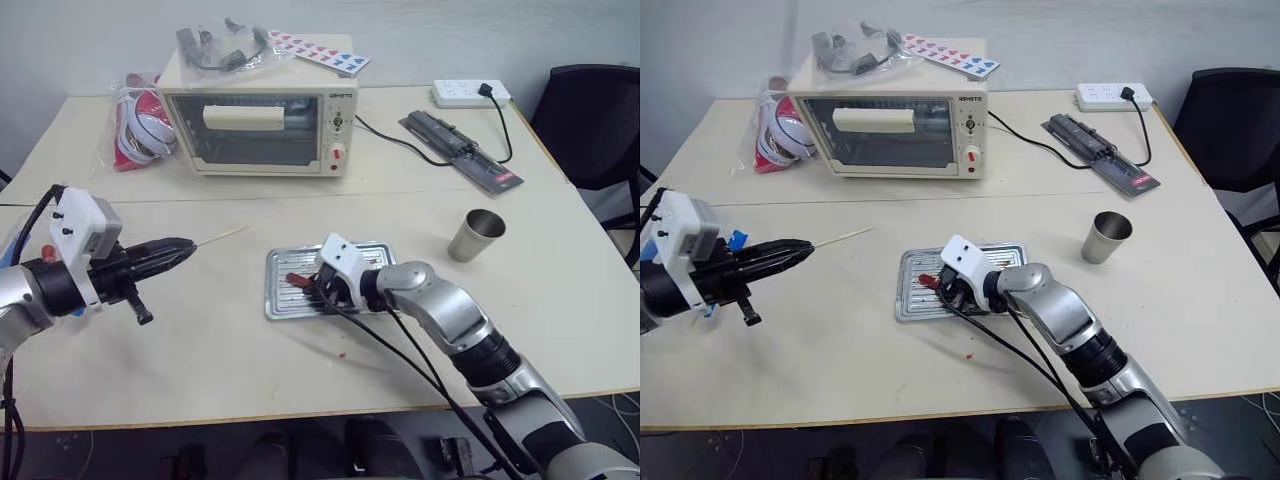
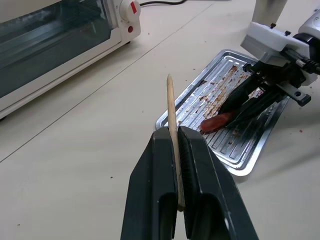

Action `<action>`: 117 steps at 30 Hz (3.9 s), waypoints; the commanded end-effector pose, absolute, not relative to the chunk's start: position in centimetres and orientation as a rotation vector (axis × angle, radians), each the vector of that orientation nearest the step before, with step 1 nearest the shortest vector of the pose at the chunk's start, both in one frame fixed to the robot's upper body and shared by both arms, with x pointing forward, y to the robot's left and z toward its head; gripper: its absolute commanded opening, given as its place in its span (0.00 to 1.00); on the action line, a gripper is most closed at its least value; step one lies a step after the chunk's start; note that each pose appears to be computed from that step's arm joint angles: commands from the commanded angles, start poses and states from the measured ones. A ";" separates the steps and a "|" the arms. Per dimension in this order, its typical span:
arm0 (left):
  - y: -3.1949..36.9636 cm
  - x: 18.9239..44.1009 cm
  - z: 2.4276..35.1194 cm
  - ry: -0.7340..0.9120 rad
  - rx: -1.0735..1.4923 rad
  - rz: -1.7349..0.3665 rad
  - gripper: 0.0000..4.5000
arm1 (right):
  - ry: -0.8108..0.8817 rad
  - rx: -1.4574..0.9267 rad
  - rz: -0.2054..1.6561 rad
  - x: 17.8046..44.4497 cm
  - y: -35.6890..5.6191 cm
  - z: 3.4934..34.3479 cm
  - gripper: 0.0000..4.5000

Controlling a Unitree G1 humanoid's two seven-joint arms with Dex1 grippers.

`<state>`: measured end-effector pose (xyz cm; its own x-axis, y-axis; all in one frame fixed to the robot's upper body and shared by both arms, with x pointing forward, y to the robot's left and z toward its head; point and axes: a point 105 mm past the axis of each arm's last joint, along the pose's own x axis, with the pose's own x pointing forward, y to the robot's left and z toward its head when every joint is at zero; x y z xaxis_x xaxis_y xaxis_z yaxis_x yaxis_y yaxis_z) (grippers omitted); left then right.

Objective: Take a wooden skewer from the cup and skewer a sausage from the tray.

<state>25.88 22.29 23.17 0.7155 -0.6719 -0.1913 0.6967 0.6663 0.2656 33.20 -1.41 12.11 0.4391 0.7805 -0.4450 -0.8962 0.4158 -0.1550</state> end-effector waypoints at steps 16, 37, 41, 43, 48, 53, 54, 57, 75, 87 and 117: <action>18.2 24.3 24.2 0.142 0.301 -1.168 0.00 | 0.273 -0.463 1.472 29.0 -8.9 23.2 0.18; 14.5 24.1 26.4 0.102 0.243 -1.389 0.00 | 0.287 -0.338 1.535 26.3 -10.4 26.2 0.18; 14.3 24.1 26.4 0.098 0.243 -1.398 0.00 | 0.284 -0.327 1.537 26.2 -10.2 26.3 0.18; 14.2 24.0 26.4 0.097 0.244 -1.403 0.00 | 0.283 -0.325 1.536 26.2 -10.2 26.3 0.18; 14.1 24.1 26.6 0.094 0.248 -1.403 0.00 | 0.280 -0.321 1.535 26.3 -10.1 26.3 0.18; 13.9 24.1 26.8 0.086 0.250 -1.411 0.00 | 0.280 -0.321 1.537 26.3 -10.0 26.1 0.18; 13.9 24.0 26.8 0.085 0.251 -1.413 0.00 | 0.281 -0.320 1.536 26.3 -10.0 26.0 0.18; 13.9 24.0 27.0 0.082 0.255 -1.417 0.00 | 0.283 -0.321 1.528 26.5 -10.0 25.9 0.18; 13.7 23.8 27.3 0.075 0.277 -1.439 0.00 | 0.283 -0.332 1.536 26.5 -10.0 25.4 0.18; 13.4 23.8 26.4 0.109 0.322 -1.485 0.00 | 0.278 -0.384 1.588 25.4 -9.5 25.5 0.18; 12.3 24.5 25.2 0.076 0.348 -1.505 0.00 | 0.254 -0.393 1.633 24.7 -7.9 25.8 0.18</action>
<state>24.63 12.13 24.67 0.0588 -0.9632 -0.2621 0.9904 0.0234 0.1362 25.26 -8.26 25.13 -0.0574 0.9139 -0.4018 -0.9968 -0.0745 -0.0272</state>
